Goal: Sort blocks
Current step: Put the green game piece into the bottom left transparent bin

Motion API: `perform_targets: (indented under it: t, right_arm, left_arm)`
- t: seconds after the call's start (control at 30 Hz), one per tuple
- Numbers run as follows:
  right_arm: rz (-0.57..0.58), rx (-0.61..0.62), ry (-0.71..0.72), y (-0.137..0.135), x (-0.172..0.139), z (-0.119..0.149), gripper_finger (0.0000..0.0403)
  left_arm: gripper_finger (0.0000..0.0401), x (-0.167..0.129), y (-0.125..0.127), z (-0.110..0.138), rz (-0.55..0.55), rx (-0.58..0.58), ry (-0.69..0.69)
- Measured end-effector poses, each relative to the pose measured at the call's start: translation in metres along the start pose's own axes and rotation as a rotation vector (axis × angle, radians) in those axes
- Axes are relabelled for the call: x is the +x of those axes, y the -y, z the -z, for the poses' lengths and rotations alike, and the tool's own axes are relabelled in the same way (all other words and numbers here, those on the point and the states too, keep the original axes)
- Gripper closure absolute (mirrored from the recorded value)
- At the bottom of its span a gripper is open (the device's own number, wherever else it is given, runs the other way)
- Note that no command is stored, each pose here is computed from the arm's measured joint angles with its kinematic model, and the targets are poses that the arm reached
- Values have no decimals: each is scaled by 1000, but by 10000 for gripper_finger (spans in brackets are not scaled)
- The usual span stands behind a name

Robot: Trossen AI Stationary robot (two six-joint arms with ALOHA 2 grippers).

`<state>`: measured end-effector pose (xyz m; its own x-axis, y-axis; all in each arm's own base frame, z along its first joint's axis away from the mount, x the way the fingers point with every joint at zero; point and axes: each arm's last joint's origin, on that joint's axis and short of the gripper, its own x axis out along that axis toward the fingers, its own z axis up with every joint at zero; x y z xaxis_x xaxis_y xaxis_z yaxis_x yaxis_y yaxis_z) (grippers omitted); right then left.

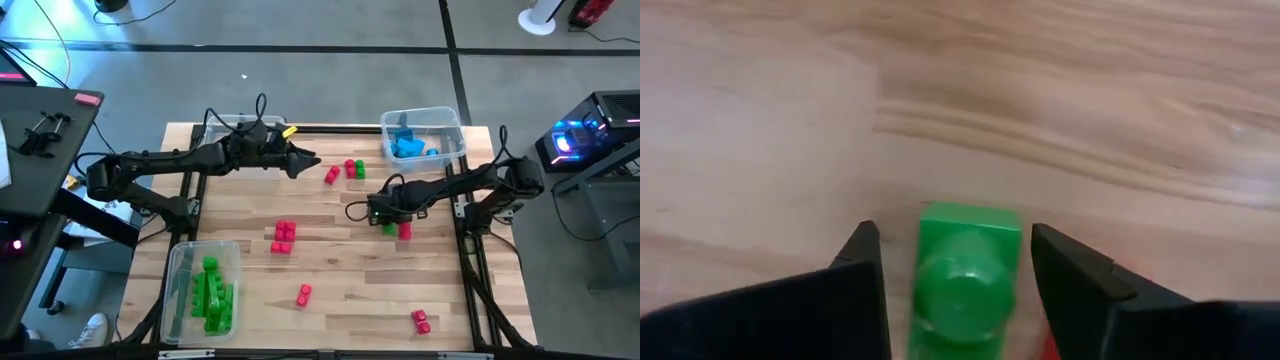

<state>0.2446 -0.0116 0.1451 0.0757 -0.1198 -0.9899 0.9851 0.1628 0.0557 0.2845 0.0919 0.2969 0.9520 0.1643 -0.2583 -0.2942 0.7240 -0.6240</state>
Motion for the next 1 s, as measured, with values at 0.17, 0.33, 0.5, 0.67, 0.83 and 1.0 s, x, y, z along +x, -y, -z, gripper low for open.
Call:
perform_targets:
  t: [0.17,0.33,0.5,0.67,0.83,1.0]
  right_arm:
    - [-50,-89,6,-5,0,-1,343]
    - [-115,-258,-7,-11,-6,-11,387]
    - [-367,-392,132,-42,-44,-32,398]
    - [-659,-510,384,-78,-104,-55,400]
    - [-773,-606,588,-96,-166,-68,401]
    - [-819,-694,614,-98,-210,-69,402]
  left_arm:
    - [173,-1,9,-7,136,-12,34]
    - [173,-7,27,-19,442,28,47]
    - [173,-22,51,-25,772,19,-6]
    - [173,-25,70,-9,838,34,-101]
    - [173,-18,78,17,736,24,-206]
    - [173,-12,77,33,534,92,-170]
